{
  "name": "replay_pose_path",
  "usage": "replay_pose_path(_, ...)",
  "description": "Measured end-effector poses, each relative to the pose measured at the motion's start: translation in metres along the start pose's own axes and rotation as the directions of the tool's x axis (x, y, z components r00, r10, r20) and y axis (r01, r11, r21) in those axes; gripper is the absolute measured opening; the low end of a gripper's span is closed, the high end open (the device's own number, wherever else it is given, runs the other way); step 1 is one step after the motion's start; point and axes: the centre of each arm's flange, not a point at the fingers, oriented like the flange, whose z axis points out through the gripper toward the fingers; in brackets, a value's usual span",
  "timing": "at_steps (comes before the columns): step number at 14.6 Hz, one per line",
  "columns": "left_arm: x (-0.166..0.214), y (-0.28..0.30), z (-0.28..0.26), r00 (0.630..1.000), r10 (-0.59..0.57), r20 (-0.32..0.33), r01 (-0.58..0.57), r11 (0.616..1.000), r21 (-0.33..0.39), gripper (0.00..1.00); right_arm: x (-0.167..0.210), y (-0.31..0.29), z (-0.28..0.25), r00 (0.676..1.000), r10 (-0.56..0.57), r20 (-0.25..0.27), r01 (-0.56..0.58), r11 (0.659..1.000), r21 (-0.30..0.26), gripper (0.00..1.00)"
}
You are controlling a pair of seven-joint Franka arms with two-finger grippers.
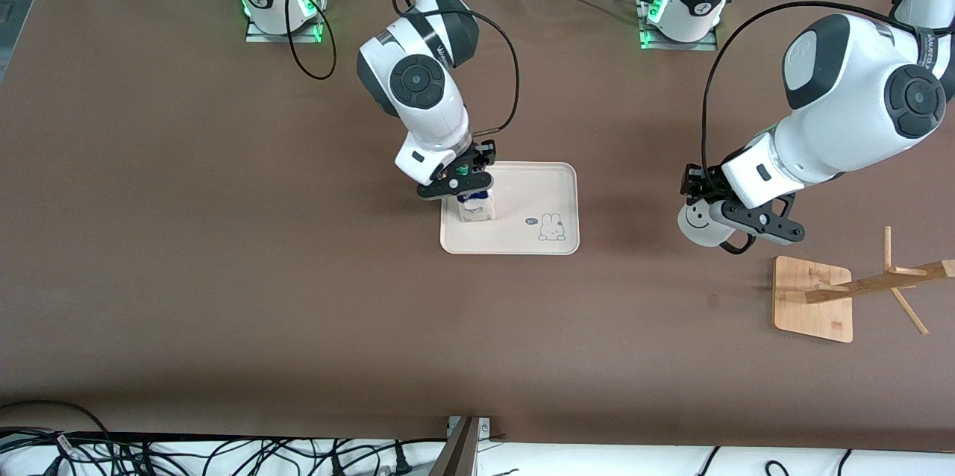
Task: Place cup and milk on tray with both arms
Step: 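Carry the carton onto the tray with the right gripper and lower it, then open the right gripper and withdraw while the left gripper carries the mug over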
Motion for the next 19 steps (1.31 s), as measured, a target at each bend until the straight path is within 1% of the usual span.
replay_pose_path(1, 0.0, 0.0, 0.0, 1.0, 0.0, 0.0, 0.0, 1.0, 0.0, 0.08, 0.0, 0.0, 0.001, 1.0, 0.0, 0.001, 0.0, 1.0, 0.0, 0.84)
replay_pose_path(2, 0.0, 0.0, 0.0, 1.0, 0.0, 0.0, 0.0, 1.0, 0.0, 0.08, 0.0, -0.001, 0.001, 1.0, -0.001, 0.001, 0.001, 1.0, 0.0, 0.96)
replay_pose_path(3, 0.0, 0.0, 0.0, 1.0, 0.0, 0.0, 0.0, 1.0, 0.0, 0.08, -0.001, -0.001, 0.001, 1.0, -0.002, 0.001, 0.002, 1.0, 0.0, 1.0)
replay_pose_path(6, 0.001, 0.001, 0.004, 1.0, 0.002, 0.007, -0.002, 1.0, -0.002, 0.08, 0.0, -0.001, 0.0, 1.0, -0.001, 0.0, 0.001, 1.0, 0.0, 1.0)
replay_pose_path(9, 0.005, 0.016, 0.029, 0.999, 0.028, 0.045, -0.027, 1.0, -0.015, 0.08, 0.002, -0.004, -0.015, 1.0, 0.013, -0.02, -0.012, 1.0, 0.014, 1.0)
replay_pose_path(11, 0.009, 0.043, 0.056, 0.995, 0.07, 0.069, -0.069, 0.997, -0.024, 0.08, -0.002, -0.006, -0.048, 0.998, 0.054, -0.028, -0.053, 0.998, 0.025, 1.0)
replay_pose_path(13, 0.014, 0.07, 0.081, 0.992, 0.1, 0.075, -0.097, 0.995, -0.031, 0.08, -0.008, 0.004, -0.094, 0.996, 0.084, -0.025, -0.083, 0.996, 0.018, 1.0)
replay_pose_path(14, 0.014, 0.082, 0.093, 0.992, 0.087, 0.089, -0.083, 0.996, -0.04, 0.08, -0.009, 0.016, -0.118, 0.995, 0.101, -0.027, -0.101, 0.995, 0.011, 1.0)
replay_pose_path(15, 0.013, 0.095, 0.106, 0.993, 0.047, 0.111, -0.041, 0.997, -0.061, 0.08, -0.008, 0.033, -0.14, 0.992, 0.121, -0.034, -0.121, 0.993, -0.007, 1.0)
replay_pose_path(17, 0.009, 0.123, 0.132, 0.987, -0.02, 0.16, 0.036, 0.995, -0.093, 0.08, 0.005, 0.085, -0.175, 0.98, 0.188, -0.066, -0.191, 0.98, -0.054, 1.0)
replay_pose_path(19, 0.003, 0.146, 0.155, 0.979, -0.037, 0.2, 0.059, 0.993, -0.103, 0.08, 0.025, 0.152, -0.205, 0.962, 0.249, -0.109, -0.257, 0.964, -0.069, 1.0)
